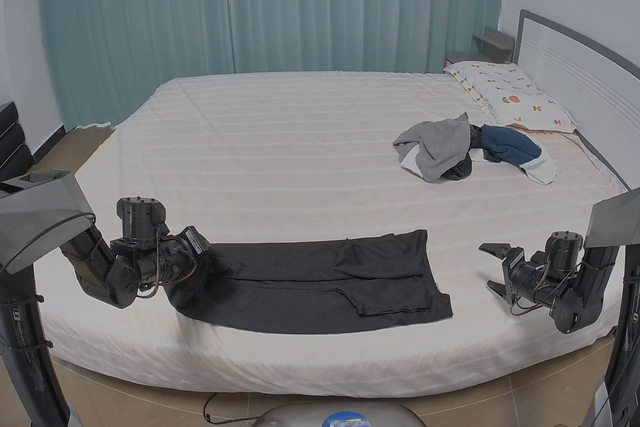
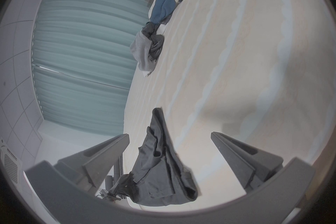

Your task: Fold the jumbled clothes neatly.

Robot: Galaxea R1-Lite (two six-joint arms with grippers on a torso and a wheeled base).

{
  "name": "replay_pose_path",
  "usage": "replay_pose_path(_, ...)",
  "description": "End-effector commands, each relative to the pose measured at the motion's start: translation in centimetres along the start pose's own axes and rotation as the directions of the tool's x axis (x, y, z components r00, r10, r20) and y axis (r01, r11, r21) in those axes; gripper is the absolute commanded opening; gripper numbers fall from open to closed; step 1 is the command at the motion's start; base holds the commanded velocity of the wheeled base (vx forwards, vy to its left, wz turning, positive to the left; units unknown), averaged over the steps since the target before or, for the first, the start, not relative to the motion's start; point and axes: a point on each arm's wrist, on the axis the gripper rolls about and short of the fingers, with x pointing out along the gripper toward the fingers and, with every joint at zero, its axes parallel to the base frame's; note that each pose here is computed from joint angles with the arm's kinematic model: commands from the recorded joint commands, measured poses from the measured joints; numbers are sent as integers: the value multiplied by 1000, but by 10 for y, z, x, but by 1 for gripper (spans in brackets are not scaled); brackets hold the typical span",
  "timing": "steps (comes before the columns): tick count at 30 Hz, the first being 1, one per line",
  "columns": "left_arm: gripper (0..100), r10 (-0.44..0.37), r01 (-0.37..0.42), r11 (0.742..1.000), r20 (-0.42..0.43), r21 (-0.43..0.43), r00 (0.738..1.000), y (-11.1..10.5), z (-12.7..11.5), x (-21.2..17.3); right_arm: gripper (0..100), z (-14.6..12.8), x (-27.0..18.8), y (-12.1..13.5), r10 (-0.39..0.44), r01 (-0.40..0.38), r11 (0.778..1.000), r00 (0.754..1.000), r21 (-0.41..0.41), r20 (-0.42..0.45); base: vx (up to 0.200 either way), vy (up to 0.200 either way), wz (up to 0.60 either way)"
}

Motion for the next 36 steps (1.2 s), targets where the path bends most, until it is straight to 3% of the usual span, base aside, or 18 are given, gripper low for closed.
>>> replay_pose_path(1,0,-54,54,998,9,30,999,-27,3,-8,100,0,0,0,0,0,1000,1000,-1,0,0,-200,0)
replay_pose_path(10,0,-72,78,994,-79,80,994,-76,-10,-19,100,0,0,0,0,0,1000,1000,-2,-2,0,-200,0)
replay_pose_path(22,0,-87,101,993,-184,68,979,-115,-29,-8,100,-1,0,0,-1,1,1000,1000,-1,-2,0,-200,0)
replay_pose_path(30,0,-67,91,992,-241,90,968,-121,-50,14,100,-1,0,0,-1,1,1000,1000,-2,-4,0,-200,0)
replay_pose_path(36,0,-29,58,993,-256,104,966,-115,-63,34,100,-1,0,0,-2,2,1000,1000,-2,-3,0,0,0)
